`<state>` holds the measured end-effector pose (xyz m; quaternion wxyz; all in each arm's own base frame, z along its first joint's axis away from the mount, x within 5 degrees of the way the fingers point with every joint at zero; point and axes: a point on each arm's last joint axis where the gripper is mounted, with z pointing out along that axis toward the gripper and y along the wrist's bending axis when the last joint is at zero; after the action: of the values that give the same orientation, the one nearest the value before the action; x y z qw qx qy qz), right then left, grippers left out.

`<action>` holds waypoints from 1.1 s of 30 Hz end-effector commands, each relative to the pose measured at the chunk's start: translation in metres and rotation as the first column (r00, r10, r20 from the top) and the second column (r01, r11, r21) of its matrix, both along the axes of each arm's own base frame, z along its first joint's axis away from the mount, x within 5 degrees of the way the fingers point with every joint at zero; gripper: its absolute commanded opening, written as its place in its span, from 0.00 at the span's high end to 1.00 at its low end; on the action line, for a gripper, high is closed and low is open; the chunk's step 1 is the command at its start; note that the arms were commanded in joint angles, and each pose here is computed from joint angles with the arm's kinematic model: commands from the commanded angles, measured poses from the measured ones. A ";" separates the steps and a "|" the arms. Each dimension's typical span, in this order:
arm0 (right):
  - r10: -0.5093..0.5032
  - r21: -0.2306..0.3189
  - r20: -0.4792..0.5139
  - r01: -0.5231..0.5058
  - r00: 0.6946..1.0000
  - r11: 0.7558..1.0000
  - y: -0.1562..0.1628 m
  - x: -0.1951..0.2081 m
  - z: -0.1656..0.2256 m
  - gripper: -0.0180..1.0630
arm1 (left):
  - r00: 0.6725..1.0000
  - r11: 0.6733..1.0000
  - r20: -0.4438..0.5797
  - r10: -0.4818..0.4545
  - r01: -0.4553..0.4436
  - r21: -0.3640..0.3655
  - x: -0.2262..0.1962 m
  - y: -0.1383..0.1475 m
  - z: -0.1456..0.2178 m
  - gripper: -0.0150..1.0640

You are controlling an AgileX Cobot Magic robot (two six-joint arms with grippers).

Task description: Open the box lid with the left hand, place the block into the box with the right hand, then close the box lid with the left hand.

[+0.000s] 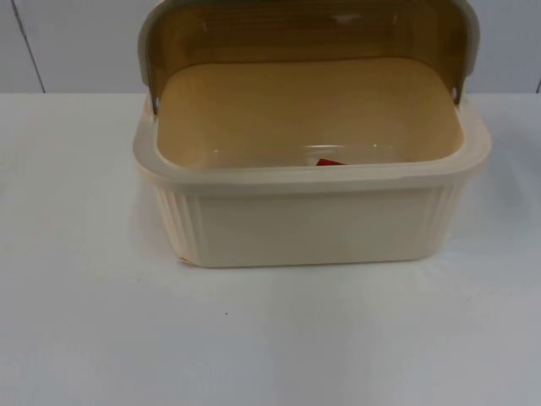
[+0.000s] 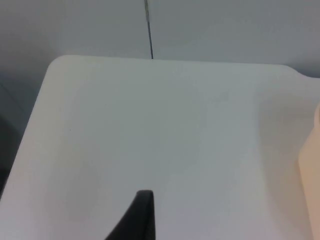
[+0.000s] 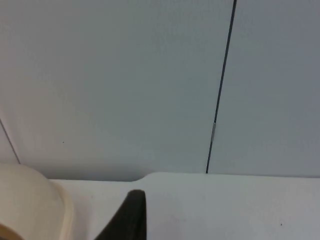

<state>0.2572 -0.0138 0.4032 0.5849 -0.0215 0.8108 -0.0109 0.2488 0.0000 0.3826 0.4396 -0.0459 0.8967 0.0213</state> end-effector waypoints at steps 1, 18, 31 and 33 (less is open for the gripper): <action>0.021 -0.013 0.024 -0.021 0.999 1.000 0.005 -0.002 0.003 0.06 | 0.999 0.999 0.035 -0.025 0.024 0.026 0.008 -0.001 -0.001 0.02; 0.052 -0.022 -0.005 -0.052 0.999 0.998 0.011 -0.003 0.001 0.06 | 0.933 0.943 0.214 -0.290 0.241 0.228 0.086 -0.043 0.040 0.02; 0.055 -0.021 -0.015 -0.055 0.998 0.998 0.011 -0.003 0.000 0.06 | 0.741 0.712 0.158 -0.653 0.528 0.463 0.145 -0.122 0.068 0.02; 0.055 -0.021 -0.015 -0.055 0.998 0.998 0.011 -0.003 0.000 0.06 | 0.680 0.613 0.107 -0.726 0.568 0.550 0.151 -0.141 0.058 0.02</action>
<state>0.2569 -0.0029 0.4013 0.5767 -0.0461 0.8157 -0.0004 0.3991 -0.1300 0.4432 0.5523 0.3560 0.7512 0.0631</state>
